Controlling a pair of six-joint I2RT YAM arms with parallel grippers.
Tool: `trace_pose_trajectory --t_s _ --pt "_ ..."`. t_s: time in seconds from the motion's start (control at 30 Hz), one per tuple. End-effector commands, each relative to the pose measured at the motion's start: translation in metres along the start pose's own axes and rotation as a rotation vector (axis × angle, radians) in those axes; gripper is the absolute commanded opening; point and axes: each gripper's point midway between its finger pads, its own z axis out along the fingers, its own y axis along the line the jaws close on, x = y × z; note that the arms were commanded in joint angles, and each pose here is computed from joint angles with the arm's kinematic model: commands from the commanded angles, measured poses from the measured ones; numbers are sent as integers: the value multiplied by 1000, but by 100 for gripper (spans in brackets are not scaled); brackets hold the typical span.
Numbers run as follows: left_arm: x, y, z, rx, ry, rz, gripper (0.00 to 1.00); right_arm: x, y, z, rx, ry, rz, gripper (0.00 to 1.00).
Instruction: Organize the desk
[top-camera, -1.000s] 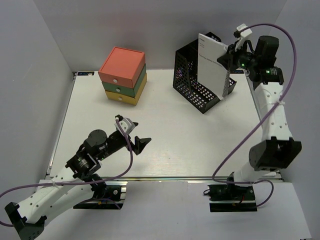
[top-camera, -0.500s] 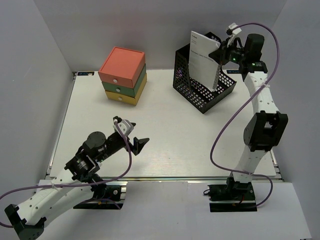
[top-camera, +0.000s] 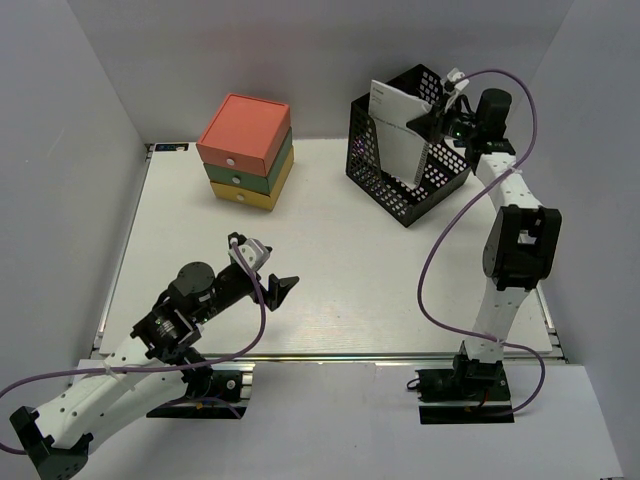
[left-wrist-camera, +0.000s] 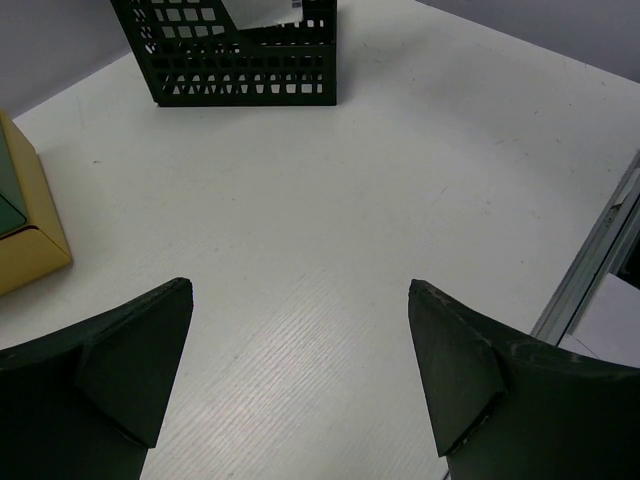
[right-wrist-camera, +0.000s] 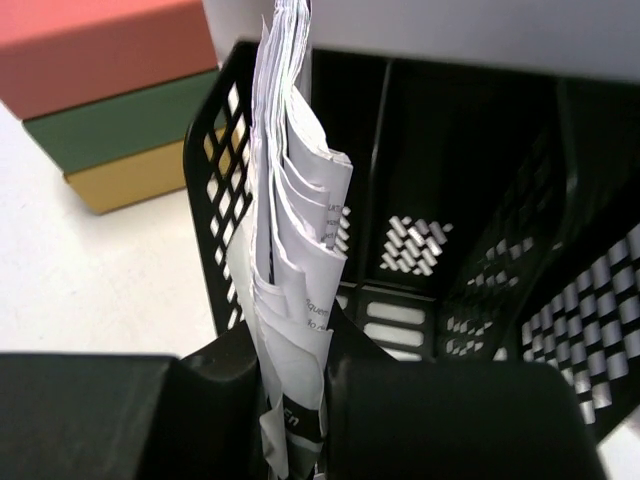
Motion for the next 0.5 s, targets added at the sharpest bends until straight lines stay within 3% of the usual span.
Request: trace_pose_trajectory --t_s 0.0,0.2,0.23,0.4,0.47 --pt "-1 2 -1 -6 -1 8 98 -24 2 -3 -36 -95 -107 0" --pt "-1 1 0 2 1 11 98 7 12 -11 -4 -108 -78 1" --pt "-1 1 -1 2 -1 11 98 11 13 -11 -4 -103 -68 16" --pt "-1 0 -1 2 1 8 98 23 10 -11 15 -68 -31 56" --pt "-2 1 -1 -1 -2 5 98 13 9 -14 29 -68 -49 79"
